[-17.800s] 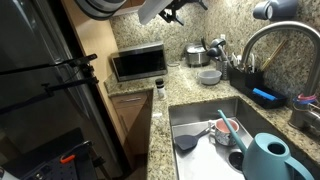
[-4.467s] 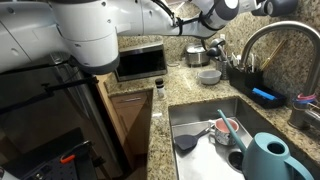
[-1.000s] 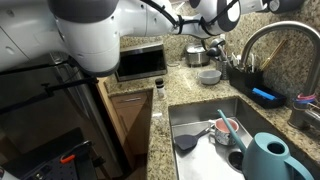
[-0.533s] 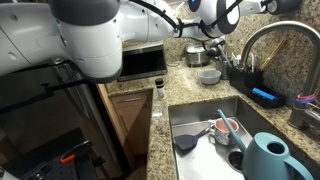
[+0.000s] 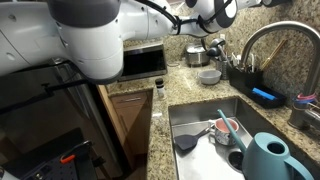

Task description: Pick up the grey object above the sink and place it on the counter-top

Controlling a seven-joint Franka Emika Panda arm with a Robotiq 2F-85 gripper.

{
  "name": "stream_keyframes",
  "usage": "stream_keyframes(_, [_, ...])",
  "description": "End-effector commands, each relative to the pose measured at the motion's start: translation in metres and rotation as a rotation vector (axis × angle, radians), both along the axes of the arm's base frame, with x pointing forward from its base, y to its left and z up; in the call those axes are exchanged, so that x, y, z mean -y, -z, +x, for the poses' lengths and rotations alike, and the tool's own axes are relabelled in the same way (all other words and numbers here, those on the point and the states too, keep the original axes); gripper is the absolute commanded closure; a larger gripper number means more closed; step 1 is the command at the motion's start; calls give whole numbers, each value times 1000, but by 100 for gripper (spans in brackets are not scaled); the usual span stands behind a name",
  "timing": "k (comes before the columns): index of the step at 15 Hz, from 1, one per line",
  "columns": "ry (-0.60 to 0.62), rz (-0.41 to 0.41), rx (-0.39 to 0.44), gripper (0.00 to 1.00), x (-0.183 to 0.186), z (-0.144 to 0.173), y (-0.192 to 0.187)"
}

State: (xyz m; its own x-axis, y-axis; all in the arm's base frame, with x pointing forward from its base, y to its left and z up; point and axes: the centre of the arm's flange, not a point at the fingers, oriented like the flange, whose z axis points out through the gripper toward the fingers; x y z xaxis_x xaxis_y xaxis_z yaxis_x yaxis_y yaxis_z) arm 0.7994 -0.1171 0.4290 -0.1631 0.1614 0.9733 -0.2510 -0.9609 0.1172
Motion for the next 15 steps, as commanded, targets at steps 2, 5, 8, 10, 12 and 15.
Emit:
stream_keyframes(2, [-23,-79,-30,95,-10,-23,34])
stream_keyframes(5, [-47,-146,-84,95,-24,-23,52])
stream_keyframes(8, [-85,-221,-132,95,-39,-25,70])
stream_keyframes(10, [-101,-270,-155,95,-47,-24,78])
stream_keyframes(12, [-111,-330,-187,95,-51,-25,85])
stream_keyframes(15, [-122,-413,-238,95,-50,-22,96])
